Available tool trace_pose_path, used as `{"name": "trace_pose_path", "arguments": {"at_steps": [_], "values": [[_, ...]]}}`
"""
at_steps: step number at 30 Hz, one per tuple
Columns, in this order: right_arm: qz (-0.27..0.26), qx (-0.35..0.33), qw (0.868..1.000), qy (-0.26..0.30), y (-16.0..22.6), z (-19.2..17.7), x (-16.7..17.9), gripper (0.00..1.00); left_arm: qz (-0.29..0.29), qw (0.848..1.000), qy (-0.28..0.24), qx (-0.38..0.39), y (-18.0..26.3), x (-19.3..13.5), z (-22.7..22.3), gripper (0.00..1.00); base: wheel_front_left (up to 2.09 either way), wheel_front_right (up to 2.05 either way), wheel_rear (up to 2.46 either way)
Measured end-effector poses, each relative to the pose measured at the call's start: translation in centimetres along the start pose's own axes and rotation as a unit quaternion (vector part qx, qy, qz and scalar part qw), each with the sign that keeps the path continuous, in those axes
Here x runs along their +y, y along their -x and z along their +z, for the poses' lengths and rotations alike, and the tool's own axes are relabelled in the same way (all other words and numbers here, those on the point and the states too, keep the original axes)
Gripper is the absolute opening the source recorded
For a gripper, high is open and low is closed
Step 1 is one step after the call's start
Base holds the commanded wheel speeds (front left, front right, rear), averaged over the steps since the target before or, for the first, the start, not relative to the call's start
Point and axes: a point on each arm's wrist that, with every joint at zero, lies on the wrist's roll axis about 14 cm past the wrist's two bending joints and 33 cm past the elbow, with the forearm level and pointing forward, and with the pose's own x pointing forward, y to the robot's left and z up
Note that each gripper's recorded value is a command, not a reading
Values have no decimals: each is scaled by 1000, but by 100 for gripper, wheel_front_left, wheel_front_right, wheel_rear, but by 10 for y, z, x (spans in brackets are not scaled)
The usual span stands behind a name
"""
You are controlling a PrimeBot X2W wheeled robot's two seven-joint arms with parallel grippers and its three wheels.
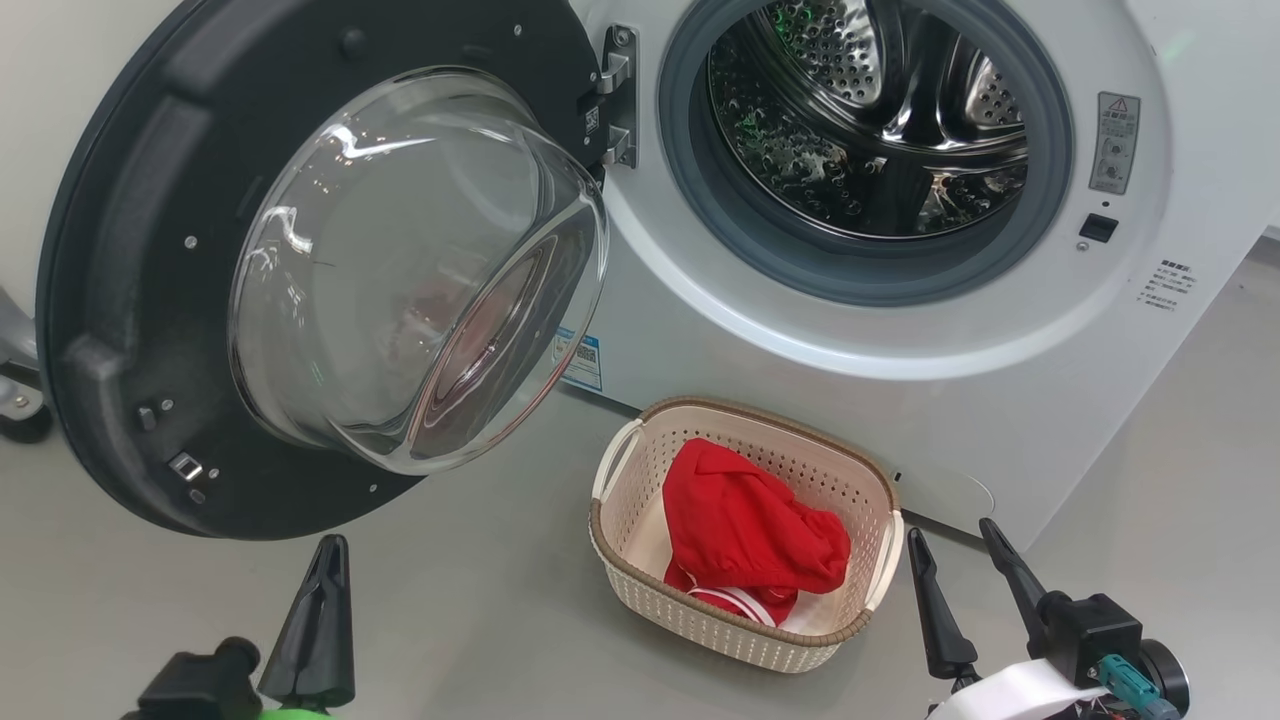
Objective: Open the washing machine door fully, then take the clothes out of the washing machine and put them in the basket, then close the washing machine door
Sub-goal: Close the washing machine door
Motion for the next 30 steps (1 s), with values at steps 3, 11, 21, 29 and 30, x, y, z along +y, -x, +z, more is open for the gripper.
{"name": "trace_pose_path", "arguments": {"at_steps": [3,11,21,29,30], "values": [[1,2,1000,0,0,-1,1,100,-9,999,51,-8,0,-5,5,0,0,0,0],[5,3,1000,-1,-1,-2,3,100,-15,975,221,-20,-1,-2,15,0,0,0,0],[5,8,1000,-5,-3,-6,2,100,-2,876,469,-111,-2,23,57,0,0,0,0],[4,8,1000,-8,-9,-7,-1,100,47,836,508,-202,4,82,87,0,0,0,0],[4,9,1000,-7,-10,-7,-2,100,51,833,509,-212,4,88,91,0,0,0,0]]}}
